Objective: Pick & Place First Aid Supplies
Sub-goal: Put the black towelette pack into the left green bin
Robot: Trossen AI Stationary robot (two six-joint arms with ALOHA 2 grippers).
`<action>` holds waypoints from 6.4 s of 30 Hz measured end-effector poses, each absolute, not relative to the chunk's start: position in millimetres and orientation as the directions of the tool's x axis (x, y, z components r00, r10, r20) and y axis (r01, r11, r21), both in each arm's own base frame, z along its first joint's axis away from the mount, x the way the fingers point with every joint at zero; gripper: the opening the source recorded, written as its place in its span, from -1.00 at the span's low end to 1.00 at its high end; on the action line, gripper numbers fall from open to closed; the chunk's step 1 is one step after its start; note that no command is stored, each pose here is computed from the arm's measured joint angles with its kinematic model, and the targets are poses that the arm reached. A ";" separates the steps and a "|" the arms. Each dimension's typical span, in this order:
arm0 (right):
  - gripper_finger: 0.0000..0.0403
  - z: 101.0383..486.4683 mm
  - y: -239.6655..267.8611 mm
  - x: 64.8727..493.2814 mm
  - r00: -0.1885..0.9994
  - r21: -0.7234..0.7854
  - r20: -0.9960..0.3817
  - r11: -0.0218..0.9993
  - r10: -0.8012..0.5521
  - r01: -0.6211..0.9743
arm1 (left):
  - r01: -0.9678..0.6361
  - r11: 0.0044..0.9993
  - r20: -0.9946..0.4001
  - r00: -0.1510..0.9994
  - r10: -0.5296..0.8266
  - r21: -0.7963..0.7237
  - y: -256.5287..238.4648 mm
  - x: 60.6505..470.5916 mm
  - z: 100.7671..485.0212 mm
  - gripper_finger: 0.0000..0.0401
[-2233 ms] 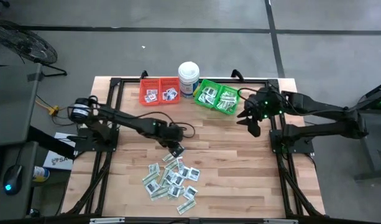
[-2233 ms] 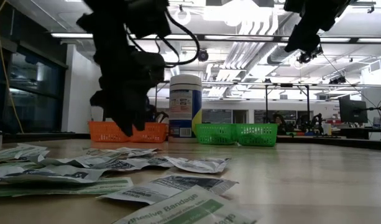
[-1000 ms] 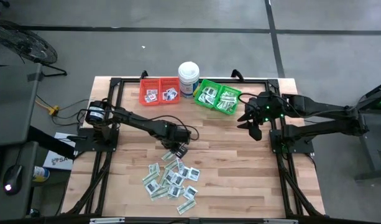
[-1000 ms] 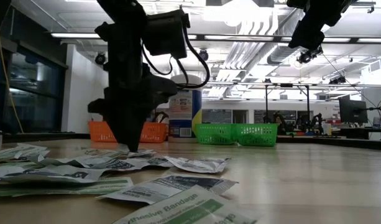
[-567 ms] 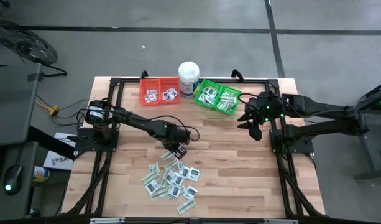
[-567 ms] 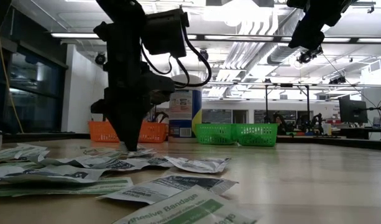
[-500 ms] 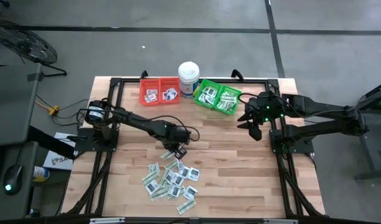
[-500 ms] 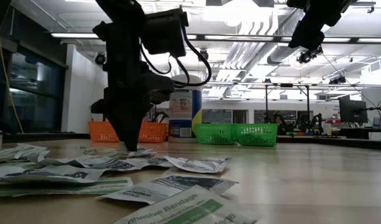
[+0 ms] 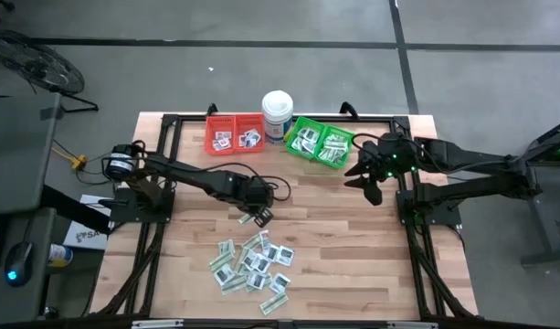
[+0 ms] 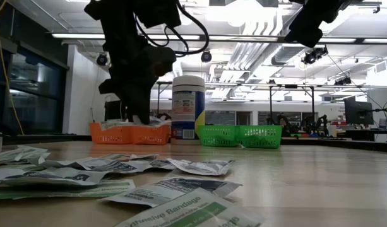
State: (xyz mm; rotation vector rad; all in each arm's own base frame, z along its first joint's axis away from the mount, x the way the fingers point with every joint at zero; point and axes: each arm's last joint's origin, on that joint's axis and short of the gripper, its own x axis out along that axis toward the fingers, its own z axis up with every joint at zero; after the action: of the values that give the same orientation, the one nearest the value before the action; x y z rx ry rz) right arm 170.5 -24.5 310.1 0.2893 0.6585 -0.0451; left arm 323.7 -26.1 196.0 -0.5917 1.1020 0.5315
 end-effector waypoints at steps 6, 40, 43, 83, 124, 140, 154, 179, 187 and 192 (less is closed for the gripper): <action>-0.28 309.2 -24.8 172.2 0.789 0.250 -0.613 0.959 0.050 0.134 | -0.659 0.730 -0.931 0.353 0.090 -0.180 -26.3 323.2 195.7 -1.00; -0.28 309.4 -24.8 172.1 0.789 0.247 -0.612 0.960 0.049 0.132 | -0.668 0.714 -0.959 0.283 -0.014 -0.207 -24.2 341.1 151.9 -0.41; -0.28 309.4 -24.8 172.1 0.789 0.248 -0.612 0.960 0.049 0.132 | -0.669 0.715 -0.957 0.289 -0.002 -0.204 -24.1 341.6 152.0 -0.48; -0.28 297.2 -29.6 206.2 0.792 0.261 -0.604 0.961 0.089 0.091 | -0.496 0.861 -0.705 0.572 0.418 0.108 -12.8 397.3 273.5 -0.99; -0.56 307.8 -45.5 236.7 0.913 0.207 -0.401 0.964 -0.073 0.168 | -0.425 0.843 -0.435 0.724 0.535 0.328 -10.3 415.0 346.2 -1.00; -0.99 306.9 -45.0 235.3 0.908 0.209 -0.415 0.964 -0.064 0.164 | -0.389 0.847 -0.442 0.728 0.524 0.363 -10.8 415.0 345.8 -0.87; -1.00 296.5 -77.0 223.0 0.846 0.210 -0.512 0.933 -0.149 0.292 | -0.388 0.768 -0.501 0.592 0.631 0.510 -5.7 344.4 388.7 -0.07; -1.00 247.3 -232.6 278.2 0.627 0.253 -0.773 0.863 -0.092 0.438 | -0.477 0.799 -0.439 0.669 0.600 0.366 19.7 217.1 316.7 -0.20; -1.00 216.0 -258.5 287.6 0.608 0.340 -0.794 0.833 0.005 0.437 | -0.383 0.896 -0.320 0.840 0.439 0.224 45.3 188.4 285.8 -0.20; -1.00 206.6 -260.6 288.0 0.587 0.344 -0.810 0.824 0.017 0.451 | -0.330 0.923 -0.256 0.891 0.374 0.199 59.3 175.1 278.2 -0.20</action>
State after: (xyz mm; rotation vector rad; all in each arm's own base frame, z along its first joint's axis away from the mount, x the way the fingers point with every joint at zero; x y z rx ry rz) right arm 288.0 -260.6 206.6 0.5643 0.9192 -0.2690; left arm 175.1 59.3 278.2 0.1519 0.2947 0.3671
